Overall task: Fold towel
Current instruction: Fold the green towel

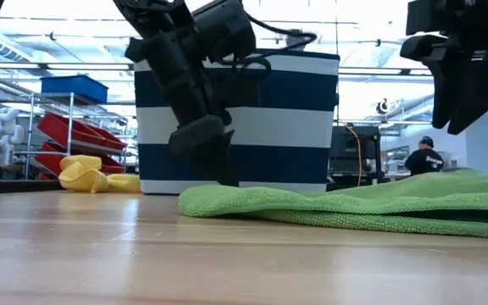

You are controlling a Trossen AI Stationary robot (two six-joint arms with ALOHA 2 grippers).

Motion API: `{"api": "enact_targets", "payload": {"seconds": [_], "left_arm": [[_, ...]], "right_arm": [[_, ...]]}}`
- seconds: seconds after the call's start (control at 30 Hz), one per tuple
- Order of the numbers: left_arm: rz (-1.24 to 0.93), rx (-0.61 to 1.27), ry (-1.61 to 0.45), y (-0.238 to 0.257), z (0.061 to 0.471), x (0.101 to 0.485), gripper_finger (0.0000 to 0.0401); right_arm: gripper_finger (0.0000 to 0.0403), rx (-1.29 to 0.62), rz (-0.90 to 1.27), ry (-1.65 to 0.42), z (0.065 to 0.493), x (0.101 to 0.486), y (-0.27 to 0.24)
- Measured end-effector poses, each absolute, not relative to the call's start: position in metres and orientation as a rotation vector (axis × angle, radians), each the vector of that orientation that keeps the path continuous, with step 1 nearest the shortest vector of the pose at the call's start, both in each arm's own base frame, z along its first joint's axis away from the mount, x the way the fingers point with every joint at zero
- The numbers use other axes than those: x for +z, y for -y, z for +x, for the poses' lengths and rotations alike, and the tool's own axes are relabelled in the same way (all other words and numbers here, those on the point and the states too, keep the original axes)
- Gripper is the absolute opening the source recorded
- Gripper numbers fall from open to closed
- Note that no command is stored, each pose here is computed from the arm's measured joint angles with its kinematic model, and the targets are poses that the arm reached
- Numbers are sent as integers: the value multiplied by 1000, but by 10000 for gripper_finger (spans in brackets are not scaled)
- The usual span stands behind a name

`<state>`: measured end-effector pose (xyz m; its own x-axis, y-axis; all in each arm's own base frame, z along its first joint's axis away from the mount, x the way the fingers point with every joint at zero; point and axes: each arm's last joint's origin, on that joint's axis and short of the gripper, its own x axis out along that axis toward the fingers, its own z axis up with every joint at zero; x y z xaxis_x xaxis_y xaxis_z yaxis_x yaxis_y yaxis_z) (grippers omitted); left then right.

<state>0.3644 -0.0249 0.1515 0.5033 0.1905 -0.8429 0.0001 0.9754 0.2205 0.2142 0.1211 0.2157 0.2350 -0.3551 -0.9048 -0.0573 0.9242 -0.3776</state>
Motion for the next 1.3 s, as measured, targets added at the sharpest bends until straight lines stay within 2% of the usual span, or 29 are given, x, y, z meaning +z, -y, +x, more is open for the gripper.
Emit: {"api": "enact_targets", "payload": {"seconds": [0.2,0.43,0.53,0.73,0.93,1.13,1.3], "left_arm": [[265,82,-975,48,369,170,174],[241,-307,-871,89,369,190,174],[216,-396,-877,95,366,190,174],[161,-358,-954,89,363,185,174],[122,-376,-1032,84,367,163,174],[169,-337,-1020,84,369,160,174],[151,-343,-1044,74,370,158,174]], "right_arm": [[140,-227,-349,-1344,212,216,-120],[145,128,-263,-1169,233,219,-146],[140,233,-276,-1095,238,221,-154],[135,305,-292,-1097,241,218,-158],[135,489,-271,-963,244,197,-168],[135,402,-330,-990,240,189,-162],[135,408,-344,-1002,237,179,-157]]}}
